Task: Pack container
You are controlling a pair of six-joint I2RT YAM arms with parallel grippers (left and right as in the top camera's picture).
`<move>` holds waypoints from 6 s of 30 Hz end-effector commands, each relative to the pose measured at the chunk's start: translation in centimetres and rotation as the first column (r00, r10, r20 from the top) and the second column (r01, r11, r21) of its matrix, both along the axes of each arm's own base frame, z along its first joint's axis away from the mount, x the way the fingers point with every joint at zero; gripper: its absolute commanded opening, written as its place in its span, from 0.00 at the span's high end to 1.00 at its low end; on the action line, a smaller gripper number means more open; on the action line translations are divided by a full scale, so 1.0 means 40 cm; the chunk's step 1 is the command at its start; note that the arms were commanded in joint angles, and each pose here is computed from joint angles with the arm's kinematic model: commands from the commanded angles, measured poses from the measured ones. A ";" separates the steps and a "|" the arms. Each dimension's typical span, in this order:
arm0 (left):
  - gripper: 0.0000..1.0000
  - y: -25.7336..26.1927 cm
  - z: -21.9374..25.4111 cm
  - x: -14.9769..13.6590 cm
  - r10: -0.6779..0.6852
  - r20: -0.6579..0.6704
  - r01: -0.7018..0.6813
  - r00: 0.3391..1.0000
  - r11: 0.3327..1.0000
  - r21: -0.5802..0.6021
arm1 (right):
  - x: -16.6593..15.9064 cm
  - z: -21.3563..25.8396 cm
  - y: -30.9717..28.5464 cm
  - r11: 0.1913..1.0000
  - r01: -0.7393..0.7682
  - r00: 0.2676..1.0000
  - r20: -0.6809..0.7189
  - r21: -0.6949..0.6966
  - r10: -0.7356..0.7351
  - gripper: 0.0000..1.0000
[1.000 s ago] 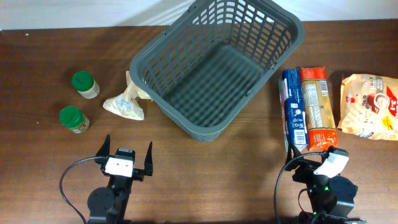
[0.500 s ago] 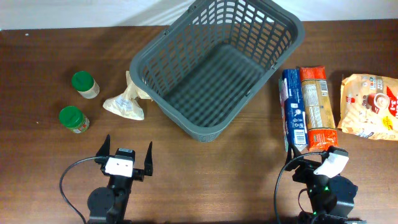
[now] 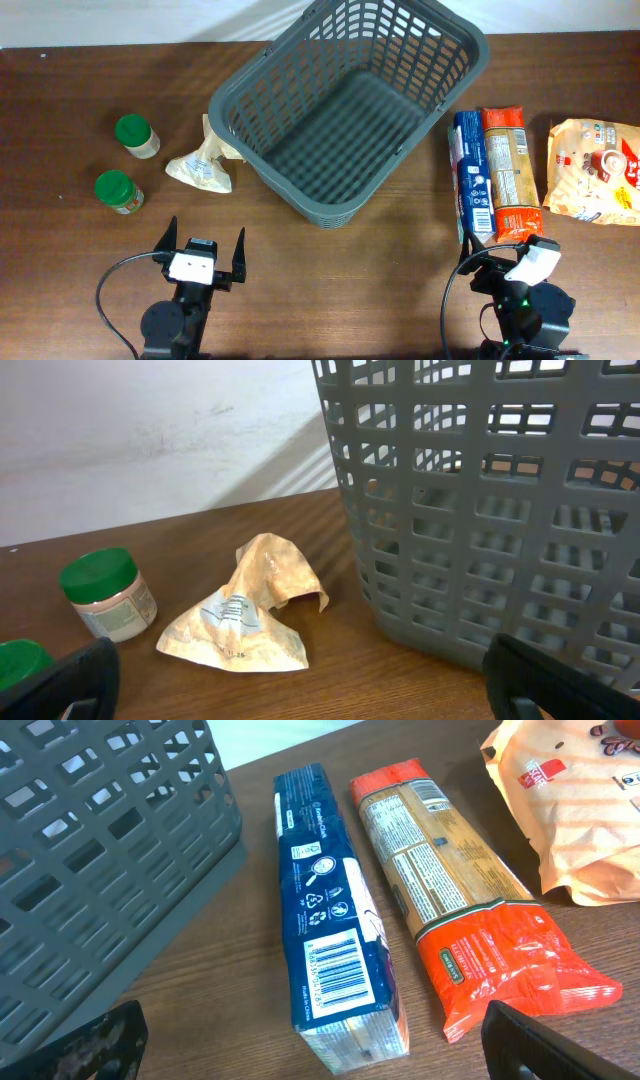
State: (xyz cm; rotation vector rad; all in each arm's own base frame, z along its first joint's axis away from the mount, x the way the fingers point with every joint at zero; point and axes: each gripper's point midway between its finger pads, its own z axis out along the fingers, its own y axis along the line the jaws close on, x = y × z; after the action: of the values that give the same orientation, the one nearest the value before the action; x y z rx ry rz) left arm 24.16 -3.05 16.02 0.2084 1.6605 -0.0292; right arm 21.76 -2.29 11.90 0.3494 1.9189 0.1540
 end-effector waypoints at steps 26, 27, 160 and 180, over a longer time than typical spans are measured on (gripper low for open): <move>0.01 0.002 -0.007 0.000 0.005 0.003 -0.005 1.000 1.000 0.013 | 0.000 -0.002 0.006 1.000 -0.009 1.000 0.005 0.008 0.009 0.01; 0.01 0.002 -0.007 0.000 0.005 0.003 -0.005 1.000 1.000 0.013 | 0.000 -0.002 0.006 1.000 -0.009 1.000 0.005 0.008 0.009 0.01; 0.98 -0.580 0.205 0.037 -0.116 -0.853 0.651 0.508 0.701 0.292 | 0.586 0.398 0.218 0.927 -0.342 0.819 -0.436 0.152 0.373 0.96; 0.98 -0.435 0.194 0.117 0.013 -0.876 0.515 0.482 0.805 0.295 | 0.473 0.340 0.236 0.910 -0.371 0.699 -0.590 0.183 0.404 0.96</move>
State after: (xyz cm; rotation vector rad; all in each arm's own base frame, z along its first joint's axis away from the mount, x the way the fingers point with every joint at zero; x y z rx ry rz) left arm 27.49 -22.13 23.83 1.1224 2.5808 0.0722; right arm 41.46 6.62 25.84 0.0446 2.6175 0.4332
